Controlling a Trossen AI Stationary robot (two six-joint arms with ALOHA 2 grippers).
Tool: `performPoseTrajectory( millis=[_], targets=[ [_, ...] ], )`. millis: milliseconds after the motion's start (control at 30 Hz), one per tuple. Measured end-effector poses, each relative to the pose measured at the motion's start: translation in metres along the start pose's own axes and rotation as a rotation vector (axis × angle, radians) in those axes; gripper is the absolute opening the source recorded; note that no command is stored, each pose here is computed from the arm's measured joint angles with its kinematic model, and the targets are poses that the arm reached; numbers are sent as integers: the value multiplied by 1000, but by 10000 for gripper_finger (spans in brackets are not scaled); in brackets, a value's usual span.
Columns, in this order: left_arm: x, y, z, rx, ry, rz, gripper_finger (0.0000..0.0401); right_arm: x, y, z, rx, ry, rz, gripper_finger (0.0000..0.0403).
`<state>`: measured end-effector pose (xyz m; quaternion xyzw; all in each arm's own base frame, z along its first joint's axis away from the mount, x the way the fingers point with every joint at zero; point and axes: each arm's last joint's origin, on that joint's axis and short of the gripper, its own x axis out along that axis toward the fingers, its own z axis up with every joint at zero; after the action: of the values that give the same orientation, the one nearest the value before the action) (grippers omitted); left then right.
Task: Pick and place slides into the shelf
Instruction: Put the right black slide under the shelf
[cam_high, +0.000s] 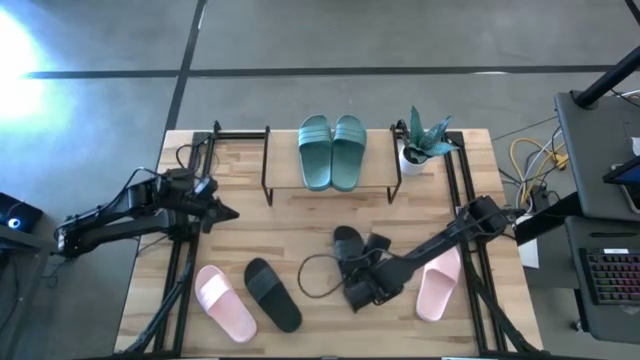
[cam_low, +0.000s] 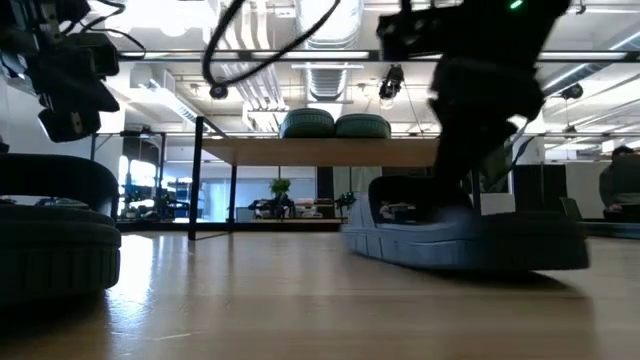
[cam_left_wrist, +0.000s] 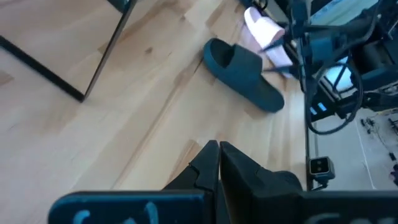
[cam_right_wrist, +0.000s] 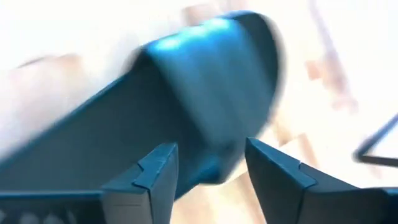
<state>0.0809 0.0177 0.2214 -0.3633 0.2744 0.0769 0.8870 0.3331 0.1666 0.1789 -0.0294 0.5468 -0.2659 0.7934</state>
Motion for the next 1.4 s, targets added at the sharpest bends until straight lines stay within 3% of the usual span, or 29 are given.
performPoseTrajectory(
  millis=[200, 567, 700, 833, 967, 1233, 1400],
  targets=[
    [7, 3, -1, -13, 31, 17, 0, 18, -19, 9, -13, 31, -79, 137],
    [7, 3, -1, -8, 21, 5, 0, 46, -49, -3, 254, 134, -261, 18],
    [7, 4, -1, -8, 18, 4, 0, 44, -56, -11, 371, 153, -352, 13],
    [7, 3, -1, -25, 18, 3, 0, 32, -56, -19, 392, 175, -387, 13],
    [7, 3, -1, -31, 12, 0, 0, 8, -57, -16, 398, 218, -211, 13],
    [8, 2, 2, -25, -4, -7, 0, -23, -54, 12, 412, 219, 496, 13],
    [9, 1, 4, -21, -15, -15, 0, 8, -39, 24, 402, 234, 620, 13]
  ],
)
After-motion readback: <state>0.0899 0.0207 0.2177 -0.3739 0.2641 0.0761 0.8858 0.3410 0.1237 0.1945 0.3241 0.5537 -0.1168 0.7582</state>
